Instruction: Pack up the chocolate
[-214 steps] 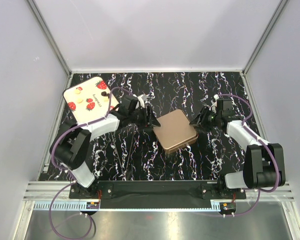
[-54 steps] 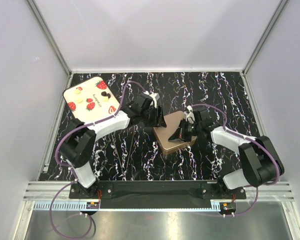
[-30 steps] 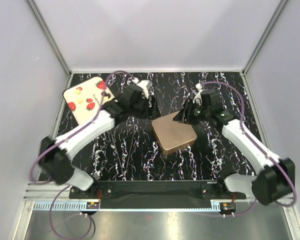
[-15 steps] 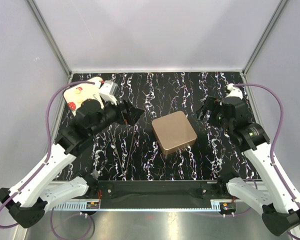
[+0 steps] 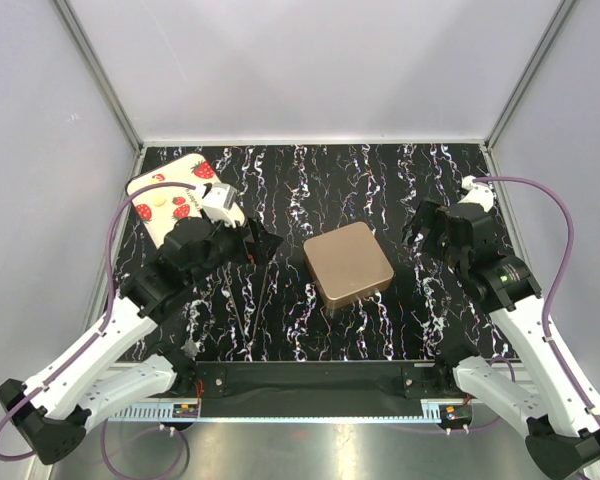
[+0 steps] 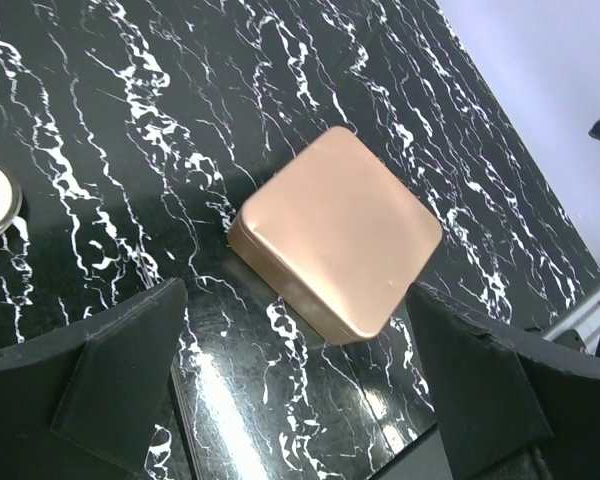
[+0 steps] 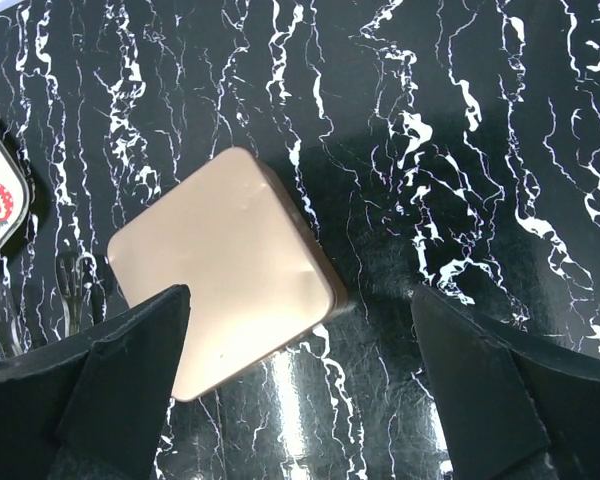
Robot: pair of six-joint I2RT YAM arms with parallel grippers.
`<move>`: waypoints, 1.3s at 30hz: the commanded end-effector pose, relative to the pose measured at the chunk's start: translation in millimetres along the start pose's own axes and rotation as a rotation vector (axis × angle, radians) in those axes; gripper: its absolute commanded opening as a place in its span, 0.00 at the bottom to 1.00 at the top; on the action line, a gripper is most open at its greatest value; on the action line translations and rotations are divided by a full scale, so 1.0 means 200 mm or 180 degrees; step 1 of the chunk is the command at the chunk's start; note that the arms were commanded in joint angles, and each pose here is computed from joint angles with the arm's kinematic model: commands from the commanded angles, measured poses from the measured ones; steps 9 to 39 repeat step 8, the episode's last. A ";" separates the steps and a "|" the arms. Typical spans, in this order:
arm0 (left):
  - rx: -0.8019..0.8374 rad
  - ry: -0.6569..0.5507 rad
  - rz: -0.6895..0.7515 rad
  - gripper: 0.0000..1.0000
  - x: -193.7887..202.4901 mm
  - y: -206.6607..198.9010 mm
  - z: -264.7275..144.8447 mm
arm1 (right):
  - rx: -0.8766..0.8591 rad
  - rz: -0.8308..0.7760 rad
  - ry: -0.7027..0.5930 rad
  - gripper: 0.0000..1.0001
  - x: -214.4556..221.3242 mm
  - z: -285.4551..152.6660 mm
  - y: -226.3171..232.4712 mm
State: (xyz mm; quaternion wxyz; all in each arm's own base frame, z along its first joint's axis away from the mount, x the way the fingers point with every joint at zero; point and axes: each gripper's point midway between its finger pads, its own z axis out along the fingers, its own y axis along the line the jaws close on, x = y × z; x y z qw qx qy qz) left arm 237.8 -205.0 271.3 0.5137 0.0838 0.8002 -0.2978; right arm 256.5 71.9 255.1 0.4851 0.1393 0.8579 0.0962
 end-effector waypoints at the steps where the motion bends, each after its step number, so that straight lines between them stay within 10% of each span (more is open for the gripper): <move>1: 0.0003 -0.0359 0.0024 0.99 -0.17 -0.03 -0.03 | -0.0114 -0.0010 -0.0166 1.00 -0.06 -0.03 0.03; 39: 0.0010 -0.0362 0.0019 0.99 -0.17 -0.03 -0.05 | -0.0208 -0.0018 -0.0182 1.00 -0.07 -0.04 0.06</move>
